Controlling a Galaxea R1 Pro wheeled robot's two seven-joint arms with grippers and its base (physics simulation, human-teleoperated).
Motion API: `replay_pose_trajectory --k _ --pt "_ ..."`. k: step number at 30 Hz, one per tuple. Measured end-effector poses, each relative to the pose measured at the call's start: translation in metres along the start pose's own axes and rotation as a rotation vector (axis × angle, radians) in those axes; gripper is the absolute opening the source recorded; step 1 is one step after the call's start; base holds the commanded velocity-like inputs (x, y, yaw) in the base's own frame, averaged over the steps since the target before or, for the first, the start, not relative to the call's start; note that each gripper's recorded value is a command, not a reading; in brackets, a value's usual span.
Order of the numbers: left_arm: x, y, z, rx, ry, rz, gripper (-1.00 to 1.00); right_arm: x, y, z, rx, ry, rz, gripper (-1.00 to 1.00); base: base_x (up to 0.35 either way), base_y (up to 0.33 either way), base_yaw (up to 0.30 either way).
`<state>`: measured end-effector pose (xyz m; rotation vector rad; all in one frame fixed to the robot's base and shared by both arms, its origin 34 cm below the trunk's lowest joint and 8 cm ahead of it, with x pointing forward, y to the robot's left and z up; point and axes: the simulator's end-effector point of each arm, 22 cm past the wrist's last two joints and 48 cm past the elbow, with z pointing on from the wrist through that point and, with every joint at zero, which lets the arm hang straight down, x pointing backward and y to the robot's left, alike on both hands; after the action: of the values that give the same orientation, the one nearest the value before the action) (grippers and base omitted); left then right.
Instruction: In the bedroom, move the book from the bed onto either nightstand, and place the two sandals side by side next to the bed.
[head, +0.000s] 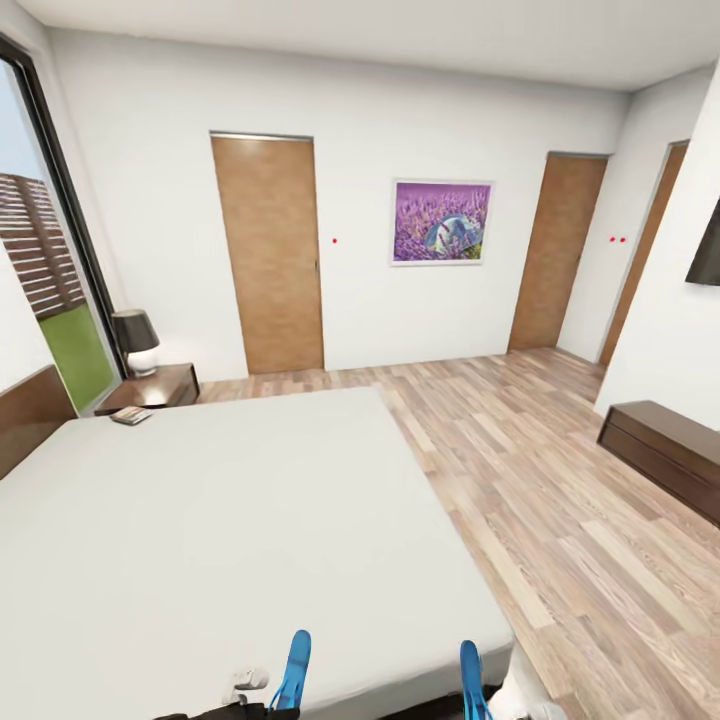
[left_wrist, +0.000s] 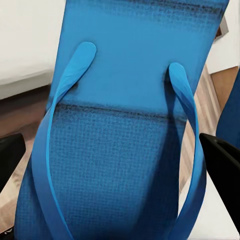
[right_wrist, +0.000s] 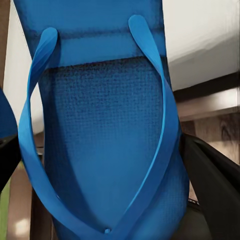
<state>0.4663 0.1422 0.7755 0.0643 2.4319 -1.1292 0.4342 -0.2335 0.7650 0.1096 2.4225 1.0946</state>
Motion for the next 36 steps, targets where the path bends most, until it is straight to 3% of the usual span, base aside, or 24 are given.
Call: replay_pose_trajectory --k 36 --pt "0.0013 0.0009 -0.0002 -0.003 0.002 -0.003 -1.00 0.0000 0.0000 0.0000 0.000 0.000 0.000 -1.00 0.000 0.000 -0.300"
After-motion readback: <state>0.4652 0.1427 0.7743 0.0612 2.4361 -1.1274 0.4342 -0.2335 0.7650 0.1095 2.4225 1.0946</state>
